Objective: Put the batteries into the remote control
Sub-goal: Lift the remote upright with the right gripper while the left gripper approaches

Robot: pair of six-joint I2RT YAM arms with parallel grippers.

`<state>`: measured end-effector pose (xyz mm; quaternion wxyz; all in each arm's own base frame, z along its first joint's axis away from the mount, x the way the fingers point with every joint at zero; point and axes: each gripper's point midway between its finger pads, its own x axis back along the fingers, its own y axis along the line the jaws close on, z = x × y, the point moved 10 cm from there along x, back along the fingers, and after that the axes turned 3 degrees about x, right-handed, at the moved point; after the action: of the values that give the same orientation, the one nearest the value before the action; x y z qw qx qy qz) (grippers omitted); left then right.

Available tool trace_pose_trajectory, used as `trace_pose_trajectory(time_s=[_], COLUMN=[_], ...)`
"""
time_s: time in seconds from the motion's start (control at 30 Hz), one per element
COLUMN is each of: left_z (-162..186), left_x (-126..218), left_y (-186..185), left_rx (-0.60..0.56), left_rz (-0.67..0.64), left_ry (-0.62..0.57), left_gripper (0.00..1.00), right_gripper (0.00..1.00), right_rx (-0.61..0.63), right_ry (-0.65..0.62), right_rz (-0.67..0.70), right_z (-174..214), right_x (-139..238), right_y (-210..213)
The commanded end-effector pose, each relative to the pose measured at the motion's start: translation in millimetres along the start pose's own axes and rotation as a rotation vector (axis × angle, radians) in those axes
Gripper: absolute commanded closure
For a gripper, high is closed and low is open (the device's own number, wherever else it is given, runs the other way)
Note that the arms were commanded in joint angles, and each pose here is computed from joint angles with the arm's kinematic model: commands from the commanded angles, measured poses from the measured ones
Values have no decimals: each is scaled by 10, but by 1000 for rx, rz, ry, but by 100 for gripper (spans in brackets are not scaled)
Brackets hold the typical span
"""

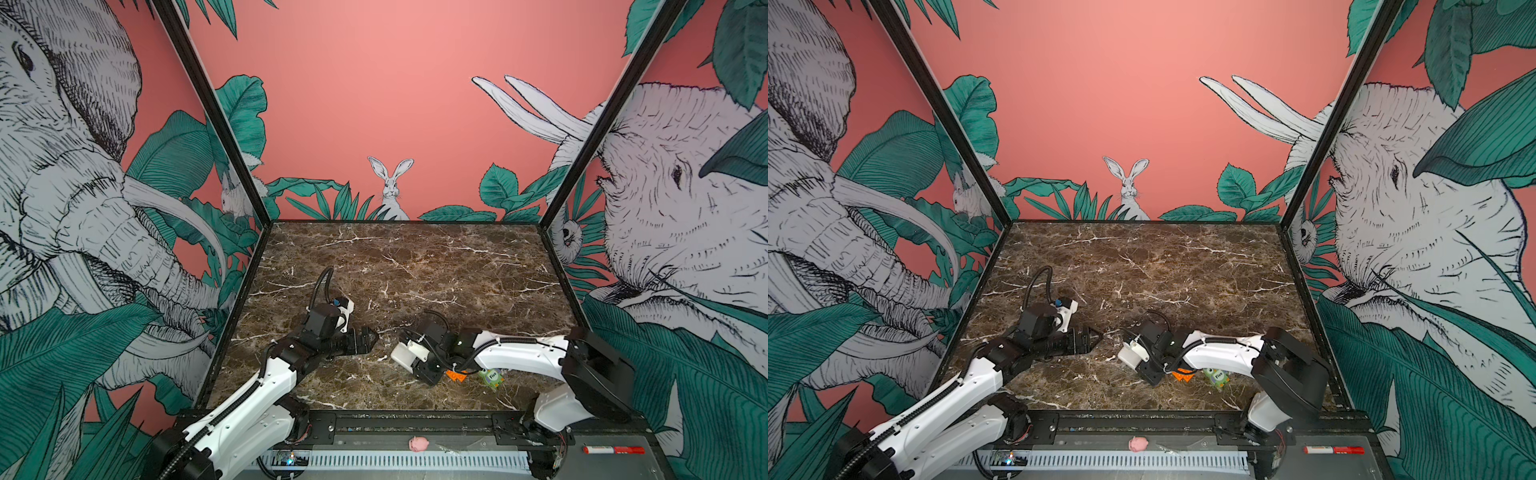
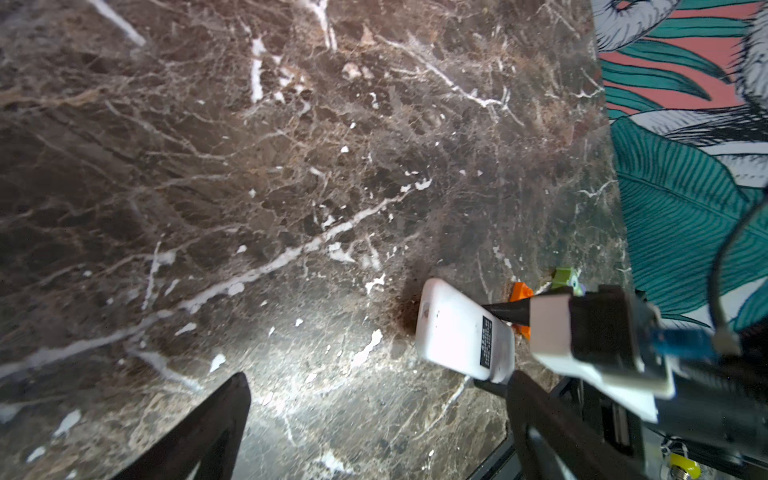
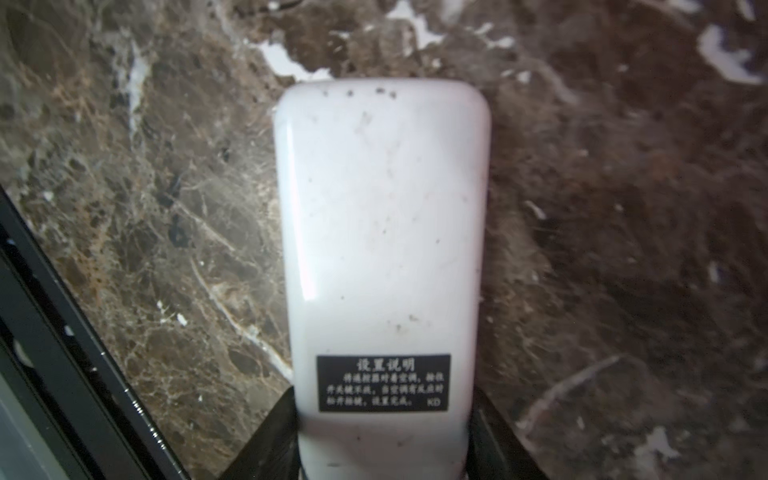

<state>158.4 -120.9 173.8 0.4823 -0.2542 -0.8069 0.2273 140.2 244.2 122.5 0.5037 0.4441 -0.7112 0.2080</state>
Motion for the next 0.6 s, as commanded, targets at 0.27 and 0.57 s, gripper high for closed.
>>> trace_pose_trajectory(time_s=[0.27,0.57], left_z=[-338,-442], left_x=[447,647], left_y=[-679,-966], left_rx=[-218,-321], left_rz=[465,670], left_ry=[-156,-164], left_gripper=[2,1], right_gripper=[99,99], right_rx=[-193,-85], right_ry=[-464,-776], right_rz=[-225,-433], right_z=[-454,-650], right_x=[669,1354], right_y=[-177,-35])
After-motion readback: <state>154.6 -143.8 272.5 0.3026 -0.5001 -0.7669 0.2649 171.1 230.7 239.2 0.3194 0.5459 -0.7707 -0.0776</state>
